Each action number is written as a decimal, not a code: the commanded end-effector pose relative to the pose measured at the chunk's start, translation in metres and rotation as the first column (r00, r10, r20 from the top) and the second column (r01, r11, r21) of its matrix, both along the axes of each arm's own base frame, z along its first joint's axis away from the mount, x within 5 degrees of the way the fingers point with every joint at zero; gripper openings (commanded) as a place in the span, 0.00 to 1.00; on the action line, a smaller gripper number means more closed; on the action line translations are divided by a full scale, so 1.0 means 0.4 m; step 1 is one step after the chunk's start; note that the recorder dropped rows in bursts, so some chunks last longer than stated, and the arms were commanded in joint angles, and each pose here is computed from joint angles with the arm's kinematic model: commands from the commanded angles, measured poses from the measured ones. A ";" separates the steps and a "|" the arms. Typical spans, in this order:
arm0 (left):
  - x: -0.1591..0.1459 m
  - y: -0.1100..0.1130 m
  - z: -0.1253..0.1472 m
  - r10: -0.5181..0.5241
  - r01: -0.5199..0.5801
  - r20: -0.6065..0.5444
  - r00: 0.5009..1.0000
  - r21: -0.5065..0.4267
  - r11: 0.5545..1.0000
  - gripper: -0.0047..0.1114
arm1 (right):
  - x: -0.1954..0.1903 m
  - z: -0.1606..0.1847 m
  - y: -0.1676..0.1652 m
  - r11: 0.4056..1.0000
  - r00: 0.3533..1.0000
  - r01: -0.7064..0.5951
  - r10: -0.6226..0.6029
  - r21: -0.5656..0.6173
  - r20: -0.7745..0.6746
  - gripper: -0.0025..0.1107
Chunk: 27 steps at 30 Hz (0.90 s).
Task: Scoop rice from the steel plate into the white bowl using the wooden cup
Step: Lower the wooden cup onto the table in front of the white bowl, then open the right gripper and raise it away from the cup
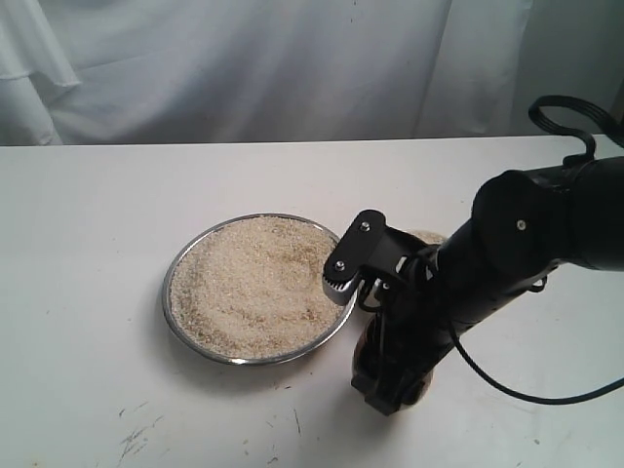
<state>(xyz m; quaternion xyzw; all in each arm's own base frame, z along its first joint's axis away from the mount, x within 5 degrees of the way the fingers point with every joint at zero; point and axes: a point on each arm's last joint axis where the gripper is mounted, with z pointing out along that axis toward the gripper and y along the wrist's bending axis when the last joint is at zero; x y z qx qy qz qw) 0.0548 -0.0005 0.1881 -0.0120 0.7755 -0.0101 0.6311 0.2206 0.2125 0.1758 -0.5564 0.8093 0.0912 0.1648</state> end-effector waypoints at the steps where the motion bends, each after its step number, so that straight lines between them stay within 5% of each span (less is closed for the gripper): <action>1: 0.000 0.000 -0.002 -0.001 0.001 0.007 1.000 -0.004 1.000 0.04 | 0.001 -0.019 0.004 1.000 1.000 0.019 -0.019 -0.002 -0.022 0.65; 18: 0.000 0.000 -0.002 -0.001 0.001 0.007 1.000 -0.004 1.000 0.04 | 0.007 -0.018 0.007 0.994 0.994 0.106 -0.105 0.023 -0.031 0.72; 27: 0.000 0.000 -0.002 -0.001 0.001 0.007 1.000 -0.004 1.000 0.04 | -0.008 0.158 -0.005 0.974 0.986 0.145 -0.157 0.172 0.060 0.72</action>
